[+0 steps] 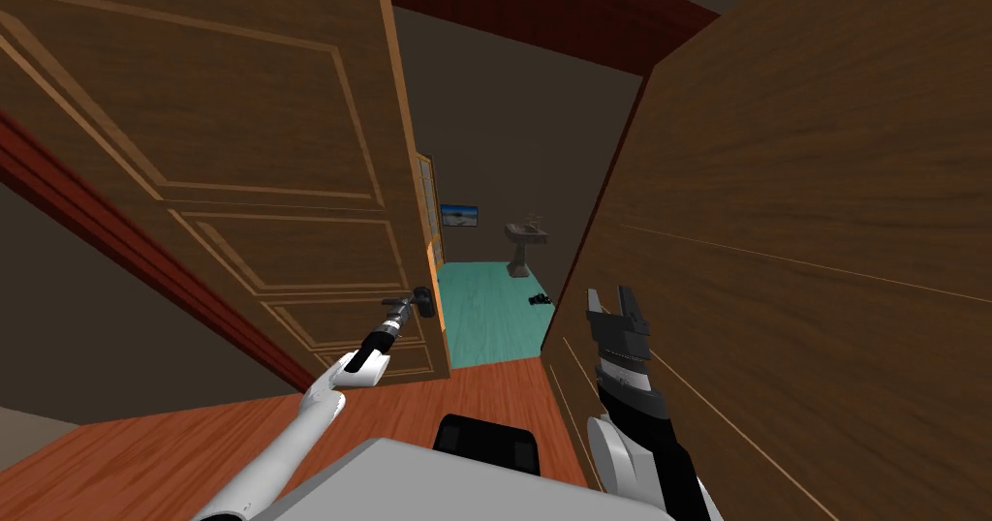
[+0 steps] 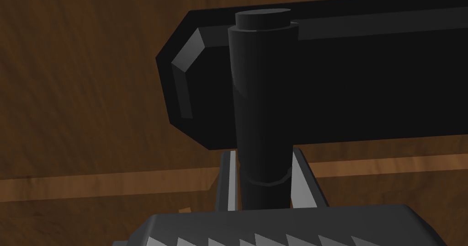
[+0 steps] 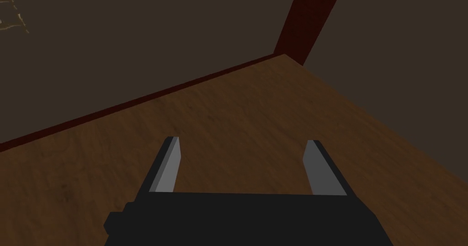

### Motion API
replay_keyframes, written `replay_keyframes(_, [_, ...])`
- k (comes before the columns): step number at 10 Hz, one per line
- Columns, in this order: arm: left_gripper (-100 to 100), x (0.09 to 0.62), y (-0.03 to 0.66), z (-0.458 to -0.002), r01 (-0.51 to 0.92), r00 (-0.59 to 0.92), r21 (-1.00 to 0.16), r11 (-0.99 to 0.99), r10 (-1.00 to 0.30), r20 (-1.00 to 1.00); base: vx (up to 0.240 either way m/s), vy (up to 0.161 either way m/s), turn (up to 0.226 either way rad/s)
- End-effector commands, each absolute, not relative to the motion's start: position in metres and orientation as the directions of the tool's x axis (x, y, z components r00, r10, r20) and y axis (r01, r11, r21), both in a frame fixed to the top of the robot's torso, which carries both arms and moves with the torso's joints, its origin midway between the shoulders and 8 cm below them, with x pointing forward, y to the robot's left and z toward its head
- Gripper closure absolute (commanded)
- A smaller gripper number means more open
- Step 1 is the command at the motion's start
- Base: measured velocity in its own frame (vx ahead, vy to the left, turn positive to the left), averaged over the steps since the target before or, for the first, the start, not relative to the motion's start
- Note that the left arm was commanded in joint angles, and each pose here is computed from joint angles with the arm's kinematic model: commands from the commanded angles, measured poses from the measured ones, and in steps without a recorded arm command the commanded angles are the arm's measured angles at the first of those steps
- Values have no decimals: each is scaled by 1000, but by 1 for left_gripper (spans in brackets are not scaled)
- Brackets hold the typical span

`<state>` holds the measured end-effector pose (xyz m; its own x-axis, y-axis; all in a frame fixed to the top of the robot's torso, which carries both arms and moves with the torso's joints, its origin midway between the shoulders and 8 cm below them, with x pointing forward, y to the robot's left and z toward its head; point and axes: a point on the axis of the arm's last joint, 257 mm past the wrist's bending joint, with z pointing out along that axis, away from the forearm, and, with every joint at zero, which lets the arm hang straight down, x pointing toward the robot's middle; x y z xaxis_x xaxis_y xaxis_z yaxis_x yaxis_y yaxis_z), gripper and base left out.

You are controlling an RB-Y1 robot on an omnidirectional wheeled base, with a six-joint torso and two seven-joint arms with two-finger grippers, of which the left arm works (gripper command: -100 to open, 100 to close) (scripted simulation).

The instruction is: Pull the door open

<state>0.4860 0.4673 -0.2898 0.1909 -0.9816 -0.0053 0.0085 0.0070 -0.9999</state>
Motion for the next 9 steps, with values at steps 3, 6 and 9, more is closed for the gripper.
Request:
replay_keyframes(3, [100, 477, 462, -293, 2, 154, -1000, 4, -988, -4, -220, 62, -140])
replay_keyframes(6, [100, 470, 458, -293, 1, 115, -1000, 2, -993, -2, -222, 77, -156])
replay_keyframes(9, [100, 468, 454, -294, -1, 102, -1000, 0, -995, 0, -182, 51, -83])
